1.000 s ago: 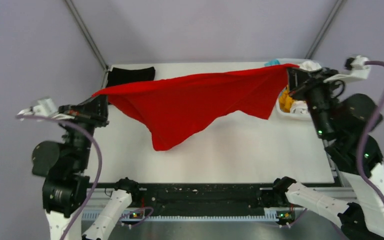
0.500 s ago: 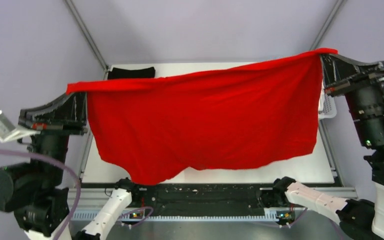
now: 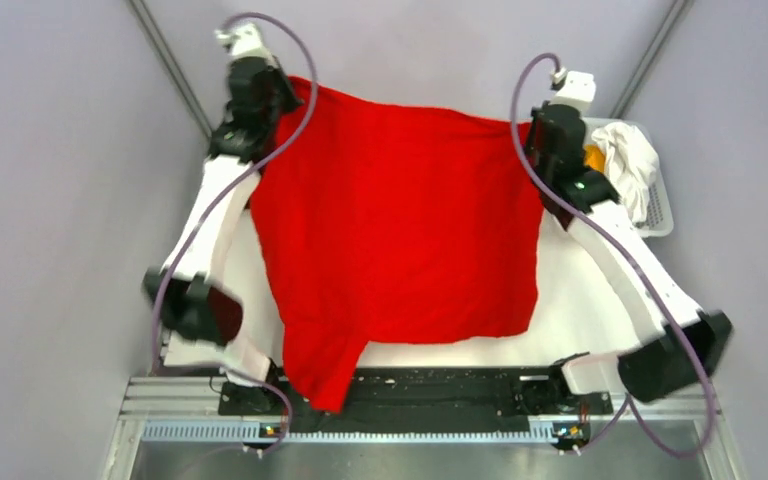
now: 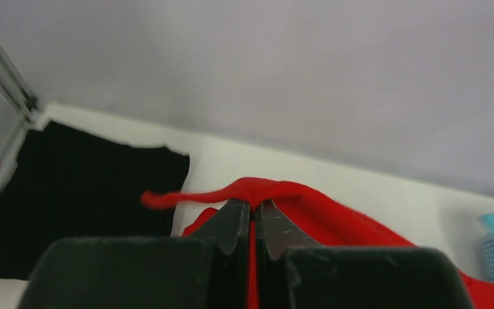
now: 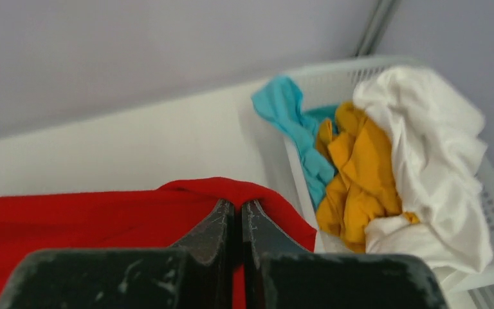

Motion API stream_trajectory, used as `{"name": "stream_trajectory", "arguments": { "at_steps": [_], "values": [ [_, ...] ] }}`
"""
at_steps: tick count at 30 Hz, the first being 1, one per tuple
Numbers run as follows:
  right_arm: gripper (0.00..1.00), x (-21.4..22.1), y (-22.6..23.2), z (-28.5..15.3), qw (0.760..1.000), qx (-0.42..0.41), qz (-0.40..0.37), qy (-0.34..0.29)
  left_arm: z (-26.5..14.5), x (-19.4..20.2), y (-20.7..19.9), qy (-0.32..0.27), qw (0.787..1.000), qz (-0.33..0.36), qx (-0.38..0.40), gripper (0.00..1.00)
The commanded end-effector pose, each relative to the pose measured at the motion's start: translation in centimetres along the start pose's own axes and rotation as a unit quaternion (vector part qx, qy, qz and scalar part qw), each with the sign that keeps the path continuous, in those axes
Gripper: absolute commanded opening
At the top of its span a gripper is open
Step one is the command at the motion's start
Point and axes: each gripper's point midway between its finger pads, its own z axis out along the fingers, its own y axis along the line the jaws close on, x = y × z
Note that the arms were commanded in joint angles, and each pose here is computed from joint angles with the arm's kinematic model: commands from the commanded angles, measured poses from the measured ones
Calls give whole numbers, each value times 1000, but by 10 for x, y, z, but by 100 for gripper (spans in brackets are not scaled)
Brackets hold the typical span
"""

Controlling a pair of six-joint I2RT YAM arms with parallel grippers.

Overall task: Fold and stack the t-shirts
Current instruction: Flatten out the tshirt

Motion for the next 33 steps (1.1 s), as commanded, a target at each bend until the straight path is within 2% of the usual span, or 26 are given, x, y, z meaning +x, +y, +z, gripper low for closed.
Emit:
{"name": "stream_trajectory", "arguments": {
  "at_steps": [1, 2, 3, 4, 5, 6, 8, 12, 14, 21, 24, 28, 33],
  "values": [
    [0, 81, 15, 68, 998, -26, 32, 56, 86, 147, 35, 144, 989, 24, -35, 7],
    [0, 107, 19, 84, 996, -27, 35, 82, 100, 176, 39, 173, 984, 20, -37, 15],
    [10, 126, 21, 99, 994, -28, 42, 101, 112, 202, 43, 199, 979, 19, -41, 31],
    [28, 144, 24, 116, 991, -30, 50, 120, 122, 220, 47, 217, 975, 17, -47, 52],
    [49, 160, 24, 131, 988, -33, 57, 138, 130, 236, 52, 232, 971, 15, -58, 64],
    [65, 172, 26, 145, 985, -34, 65, 155, 137, 251, 57, 246, 967, 16, -67, 74],
    [79, 199, 29, 164, 977, -38, 64, 198, 143, 264, 58, 260, 963, 12, -69, 97],
    [86, 208, 35, 174, 975, -43, 61, 211, 143, 255, 51, 248, 967, 9, -54, 99],
    [96, 202, 37, 168, 975, -56, 69, 204, 137, 249, 47, 246, 968, 3, -46, 99],
    [99, 201, 39, 121, 965, -76, 106, 228, 91, 249, 33, 275, 960, -42, -25, 99],
    [99, 223, 44, 83, 958, -86, 92, 259, 49, 274, 28, 321, 945, -56, -11, 99],
    [99, 270, 41, 29, 945, -69, 24, 320, -13, 302, 31, 366, 928, -65, -9, 99],
    [99, 310, 31, -1, 932, -63, 37, 355, -45, 347, 38, 409, 910, -76, -7, 99]
  ]
}}
